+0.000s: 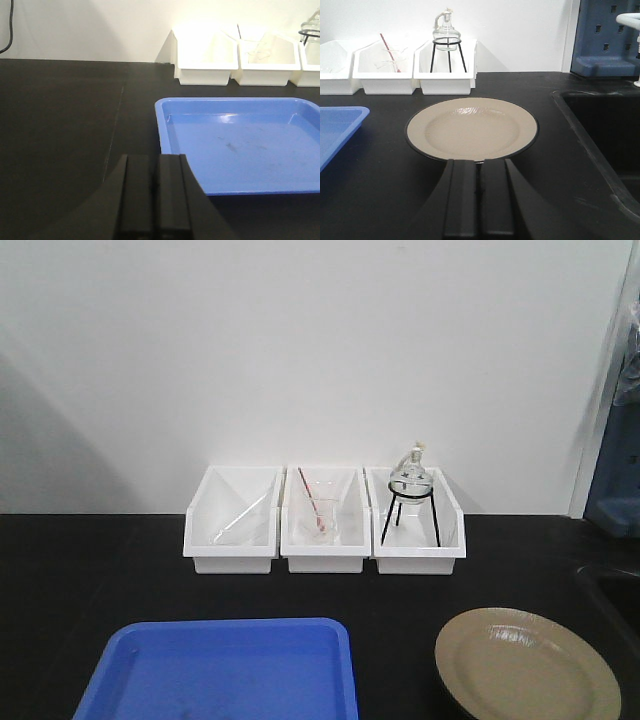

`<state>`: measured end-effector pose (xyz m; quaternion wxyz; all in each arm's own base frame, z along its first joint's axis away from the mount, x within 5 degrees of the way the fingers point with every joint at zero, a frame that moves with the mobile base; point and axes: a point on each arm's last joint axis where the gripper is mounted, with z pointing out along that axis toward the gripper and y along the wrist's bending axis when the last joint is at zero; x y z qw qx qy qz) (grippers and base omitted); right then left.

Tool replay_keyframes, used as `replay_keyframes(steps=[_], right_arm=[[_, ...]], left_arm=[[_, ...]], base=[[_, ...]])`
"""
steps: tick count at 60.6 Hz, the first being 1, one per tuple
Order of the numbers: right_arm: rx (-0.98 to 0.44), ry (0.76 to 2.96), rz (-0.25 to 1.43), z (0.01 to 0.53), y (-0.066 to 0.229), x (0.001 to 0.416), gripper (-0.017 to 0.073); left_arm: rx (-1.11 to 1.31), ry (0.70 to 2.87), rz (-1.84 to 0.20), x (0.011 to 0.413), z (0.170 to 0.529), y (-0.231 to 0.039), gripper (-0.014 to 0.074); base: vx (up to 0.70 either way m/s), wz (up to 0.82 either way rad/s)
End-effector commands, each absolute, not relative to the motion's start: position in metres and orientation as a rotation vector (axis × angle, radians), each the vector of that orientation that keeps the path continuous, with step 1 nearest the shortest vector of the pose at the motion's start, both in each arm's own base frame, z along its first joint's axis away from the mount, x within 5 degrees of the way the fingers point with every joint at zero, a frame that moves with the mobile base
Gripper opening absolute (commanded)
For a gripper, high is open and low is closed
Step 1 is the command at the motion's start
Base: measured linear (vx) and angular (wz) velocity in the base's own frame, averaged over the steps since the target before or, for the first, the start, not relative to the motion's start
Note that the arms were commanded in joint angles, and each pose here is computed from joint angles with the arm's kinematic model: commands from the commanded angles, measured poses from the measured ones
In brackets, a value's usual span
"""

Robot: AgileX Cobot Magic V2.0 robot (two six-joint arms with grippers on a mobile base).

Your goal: Place disk in tray to left cabinet

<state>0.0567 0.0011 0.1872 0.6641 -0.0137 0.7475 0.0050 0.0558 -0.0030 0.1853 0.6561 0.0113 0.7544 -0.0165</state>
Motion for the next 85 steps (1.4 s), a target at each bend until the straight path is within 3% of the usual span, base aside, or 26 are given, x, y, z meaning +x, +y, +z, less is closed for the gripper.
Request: replay_keyframes(steps=[1, 57, 85], right_arm=[[-0.039, 1.643, -0.001, 0.186, 0.001, 0.059, -0.0006], [-0.040, 1.631, 0.000, 0.187, 0.001, 0.059, -0.0006], [-0.028, 1.355, 0.029, 0.230, 0.002, 0.054, -0.0004]], left_arm=[[0.011, 1.652, -0.033, 0.057, 0.186, -0.002, -0.0006], [0.011, 1.650, -0.033, 0.057, 0.186, -0.002, -0.0006], [-0.095, 1.336, -0.100, 0.055, 0.215, 0.002, -0.0006]], base=[[0.00, 0.00], [0.00, 0.00], [0.00, 0.00]])
